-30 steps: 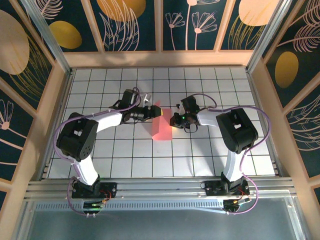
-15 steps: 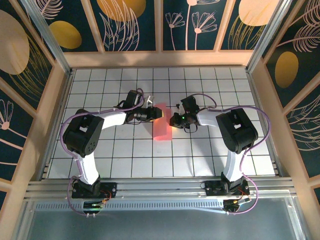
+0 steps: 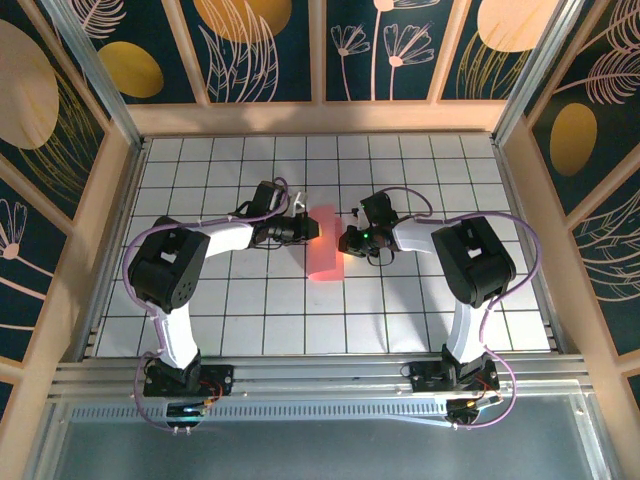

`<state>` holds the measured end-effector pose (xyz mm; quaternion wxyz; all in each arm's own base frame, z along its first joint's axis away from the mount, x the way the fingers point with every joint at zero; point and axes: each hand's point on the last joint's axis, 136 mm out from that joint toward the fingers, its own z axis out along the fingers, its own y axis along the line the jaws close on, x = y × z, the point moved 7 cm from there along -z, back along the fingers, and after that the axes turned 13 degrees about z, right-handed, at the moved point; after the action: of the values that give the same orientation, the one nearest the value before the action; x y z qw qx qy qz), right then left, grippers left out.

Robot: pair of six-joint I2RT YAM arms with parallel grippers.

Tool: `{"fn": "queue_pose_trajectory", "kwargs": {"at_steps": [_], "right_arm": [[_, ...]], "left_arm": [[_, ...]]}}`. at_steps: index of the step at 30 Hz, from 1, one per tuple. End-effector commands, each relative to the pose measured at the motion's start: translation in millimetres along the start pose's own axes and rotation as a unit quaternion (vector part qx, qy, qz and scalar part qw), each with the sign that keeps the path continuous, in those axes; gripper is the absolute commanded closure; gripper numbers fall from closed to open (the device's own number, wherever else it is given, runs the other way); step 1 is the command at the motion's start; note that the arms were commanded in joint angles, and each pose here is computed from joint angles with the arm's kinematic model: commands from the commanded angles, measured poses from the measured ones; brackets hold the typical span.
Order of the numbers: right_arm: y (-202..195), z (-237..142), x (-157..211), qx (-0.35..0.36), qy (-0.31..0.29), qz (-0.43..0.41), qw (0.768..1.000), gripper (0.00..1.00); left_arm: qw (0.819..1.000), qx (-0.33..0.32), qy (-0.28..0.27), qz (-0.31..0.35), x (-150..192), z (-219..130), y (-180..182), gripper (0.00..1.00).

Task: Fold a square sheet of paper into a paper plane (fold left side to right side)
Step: First fold in half a square sheet of paper at the center of the table.

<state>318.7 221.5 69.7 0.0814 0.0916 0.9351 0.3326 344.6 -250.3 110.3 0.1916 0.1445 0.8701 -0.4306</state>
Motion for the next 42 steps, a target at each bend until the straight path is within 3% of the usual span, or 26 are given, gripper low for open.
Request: {"fn": "queue_pose_trajectory", "kwargs": {"at_steps": [1, 4, 17, 23, 31, 42], "right_arm": [[-11.4, 10.8, 15.5, 0.038, 0.021, 0.001, 0.999, 0.9], [-7.8, 8.7, 13.8, 0.032, 0.016, 0.0, 0.999, 0.9], [13.4, -19.1, -0.4, 0.003, -0.037, -0.007, 0.999, 0.88], [11.7, -47.2, -8.6, -0.007, -0.064, -0.011, 0.998, 0.77], [32.1, -56.6, 2.2, -0.176, -0.008, -0.031, 0.984, 0.44], [36.6, -16.4, -6.5, -0.193, 0.037, -0.031, 0.98, 0.45]], "left_arm": [[1.0, -0.011, 0.007, -0.004, 1.0, 4.0, 3.0, 0.96], [1.0, -0.017, 0.009, -0.007, 2.3, 5.3, 5.9, 1.0], [0.999, -0.03, 0.015, -0.01, 5.3, 6.0, 9.9, 1.0], [0.999, -0.027, 0.015, -0.008, 4.9, 5.2, 8.5, 1.0], [1.0, -0.021, 0.019, -0.007, 6.4, 5.0, 6.7, 1.0], [1.0, -0.019, 0.021, -0.005, 8.2, 4.5, 6.6, 1.0]]}}
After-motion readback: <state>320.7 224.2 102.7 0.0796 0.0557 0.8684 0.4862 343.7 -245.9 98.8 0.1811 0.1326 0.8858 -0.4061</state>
